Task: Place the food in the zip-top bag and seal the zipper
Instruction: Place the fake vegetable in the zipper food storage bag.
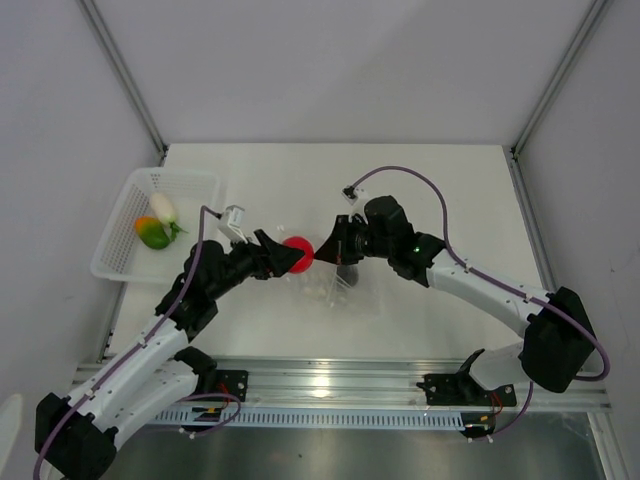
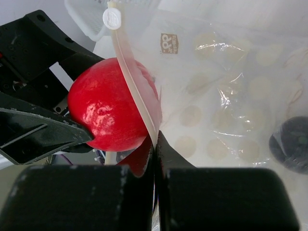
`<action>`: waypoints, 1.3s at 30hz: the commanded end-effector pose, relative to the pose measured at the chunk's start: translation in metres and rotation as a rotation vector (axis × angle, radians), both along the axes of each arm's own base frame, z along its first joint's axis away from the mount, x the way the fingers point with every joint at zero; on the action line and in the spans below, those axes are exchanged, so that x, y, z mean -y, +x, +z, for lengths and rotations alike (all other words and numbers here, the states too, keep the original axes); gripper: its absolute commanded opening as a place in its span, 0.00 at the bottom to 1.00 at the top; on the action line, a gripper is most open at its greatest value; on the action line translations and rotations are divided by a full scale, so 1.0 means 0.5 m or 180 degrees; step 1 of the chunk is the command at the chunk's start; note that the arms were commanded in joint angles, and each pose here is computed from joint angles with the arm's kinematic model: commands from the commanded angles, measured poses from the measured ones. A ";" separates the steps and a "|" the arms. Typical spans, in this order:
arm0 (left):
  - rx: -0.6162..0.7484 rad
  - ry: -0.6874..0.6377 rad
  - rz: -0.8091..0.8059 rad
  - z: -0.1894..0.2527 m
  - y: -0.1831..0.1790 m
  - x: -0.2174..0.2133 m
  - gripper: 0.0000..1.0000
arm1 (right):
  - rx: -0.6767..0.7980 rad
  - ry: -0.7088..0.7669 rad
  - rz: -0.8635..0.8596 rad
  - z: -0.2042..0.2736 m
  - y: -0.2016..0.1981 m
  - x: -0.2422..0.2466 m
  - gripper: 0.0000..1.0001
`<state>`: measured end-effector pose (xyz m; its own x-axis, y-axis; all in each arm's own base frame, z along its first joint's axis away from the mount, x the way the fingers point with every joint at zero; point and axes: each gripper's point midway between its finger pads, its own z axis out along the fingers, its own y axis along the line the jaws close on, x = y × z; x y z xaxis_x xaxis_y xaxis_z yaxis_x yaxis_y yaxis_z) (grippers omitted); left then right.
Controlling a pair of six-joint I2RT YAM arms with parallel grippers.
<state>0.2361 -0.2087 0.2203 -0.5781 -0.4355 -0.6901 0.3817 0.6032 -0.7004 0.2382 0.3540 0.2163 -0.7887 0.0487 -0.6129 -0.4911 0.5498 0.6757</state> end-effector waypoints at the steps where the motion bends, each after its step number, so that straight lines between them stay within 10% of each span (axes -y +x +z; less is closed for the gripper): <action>1: 0.0100 0.0079 -0.0004 0.007 -0.001 0.005 0.13 | 0.0174 0.0249 -0.0092 0.068 0.002 -0.001 0.00; 10: 0.0170 0.0098 -0.0060 0.019 -0.008 0.013 0.67 | 0.0160 0.0262 -0.0132 0.072 0.001 0.003 0.00; 11: 0.0163 0.0118 -0.0068 0.017 -0.010 0.013 0.99 | 0.0160 0.0277 -0.0131 0.075 0.000 0.003 0.00; 26: 0.0278 0.0330 0.0412 0.097 -0.022 -0.063 1.00 | 0.0238 0.0160 -0.0237 0.057 0.005 0.024 0.00; 39: -0.0269 0.0781 0.2220 0.070 0.067 -0.262 0.99 | 0.0462 -0.0210 -0.0235 0.021 0.017 0.068 0.00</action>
